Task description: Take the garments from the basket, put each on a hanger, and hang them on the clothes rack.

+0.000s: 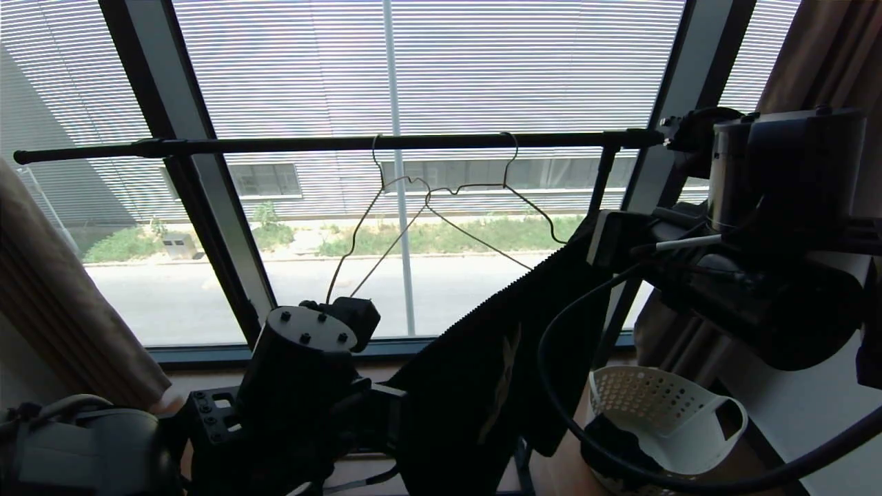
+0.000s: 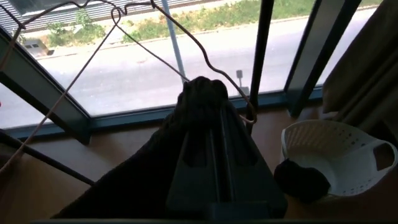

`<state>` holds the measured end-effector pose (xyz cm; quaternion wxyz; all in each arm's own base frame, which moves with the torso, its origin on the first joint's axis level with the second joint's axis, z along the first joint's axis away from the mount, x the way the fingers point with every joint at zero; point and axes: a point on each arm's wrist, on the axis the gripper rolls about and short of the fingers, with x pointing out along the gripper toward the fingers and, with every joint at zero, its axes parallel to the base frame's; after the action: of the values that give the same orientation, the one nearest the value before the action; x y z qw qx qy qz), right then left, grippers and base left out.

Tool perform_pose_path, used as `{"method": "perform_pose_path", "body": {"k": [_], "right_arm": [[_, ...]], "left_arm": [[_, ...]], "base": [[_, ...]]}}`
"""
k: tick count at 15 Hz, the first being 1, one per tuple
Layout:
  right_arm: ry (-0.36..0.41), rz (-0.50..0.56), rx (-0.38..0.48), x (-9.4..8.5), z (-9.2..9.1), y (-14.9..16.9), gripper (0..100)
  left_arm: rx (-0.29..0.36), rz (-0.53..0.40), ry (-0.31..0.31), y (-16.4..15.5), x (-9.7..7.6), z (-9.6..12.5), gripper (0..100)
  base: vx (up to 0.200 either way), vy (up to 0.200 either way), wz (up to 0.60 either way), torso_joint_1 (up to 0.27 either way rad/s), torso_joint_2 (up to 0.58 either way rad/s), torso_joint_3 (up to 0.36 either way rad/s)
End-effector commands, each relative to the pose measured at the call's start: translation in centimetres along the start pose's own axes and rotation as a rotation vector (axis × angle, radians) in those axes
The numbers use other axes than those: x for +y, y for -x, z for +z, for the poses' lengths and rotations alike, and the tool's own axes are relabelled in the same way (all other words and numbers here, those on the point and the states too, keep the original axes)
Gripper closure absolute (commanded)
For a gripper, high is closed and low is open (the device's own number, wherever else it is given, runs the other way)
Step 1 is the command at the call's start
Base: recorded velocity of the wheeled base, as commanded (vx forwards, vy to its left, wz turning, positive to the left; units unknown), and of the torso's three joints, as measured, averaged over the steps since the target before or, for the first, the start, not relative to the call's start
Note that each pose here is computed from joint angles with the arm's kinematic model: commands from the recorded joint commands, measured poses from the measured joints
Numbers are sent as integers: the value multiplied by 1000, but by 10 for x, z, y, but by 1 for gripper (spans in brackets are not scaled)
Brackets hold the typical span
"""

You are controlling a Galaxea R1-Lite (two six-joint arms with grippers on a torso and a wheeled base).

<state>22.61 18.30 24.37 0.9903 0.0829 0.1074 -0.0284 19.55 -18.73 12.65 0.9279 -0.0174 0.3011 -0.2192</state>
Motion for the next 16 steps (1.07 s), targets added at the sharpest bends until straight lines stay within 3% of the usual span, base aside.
{"method": "perform_pose_path", "body": {"k": [1,5,7,11,14,15,16], "right_arm": [[67,22,18,-10,-4,8,100],[218,93,51,-29,-13,28,100],[222,119,55,-29,-13,30,100],[275,187,54,-26,-16,49,100],[416,249,93,-40,-43,70,100],[418,252,95,-40,-43,70,100],[422,295,106,-41,-45,72,100]], "left_arm": [[-95,54,30,19,25,20,100],[-151,85,51,21,38,38,100],[-157,85,29,21,38,40,100],[-97,68,-24,30,36,65,100],[-52,6,-84,41,28,91,100],[-51,5,-87,41,28,92,100],[-34,-4,-138,33,25,105,100]], "base": [[0,0,0,0,0,0],[0,0,0,0,0,0],[0,0,0,0,0,0],[0,0,0,0,0,0],[0,0,0,0,0,0],[0,0,0,0,0,0],[0,0,0,0,0,0]]}}
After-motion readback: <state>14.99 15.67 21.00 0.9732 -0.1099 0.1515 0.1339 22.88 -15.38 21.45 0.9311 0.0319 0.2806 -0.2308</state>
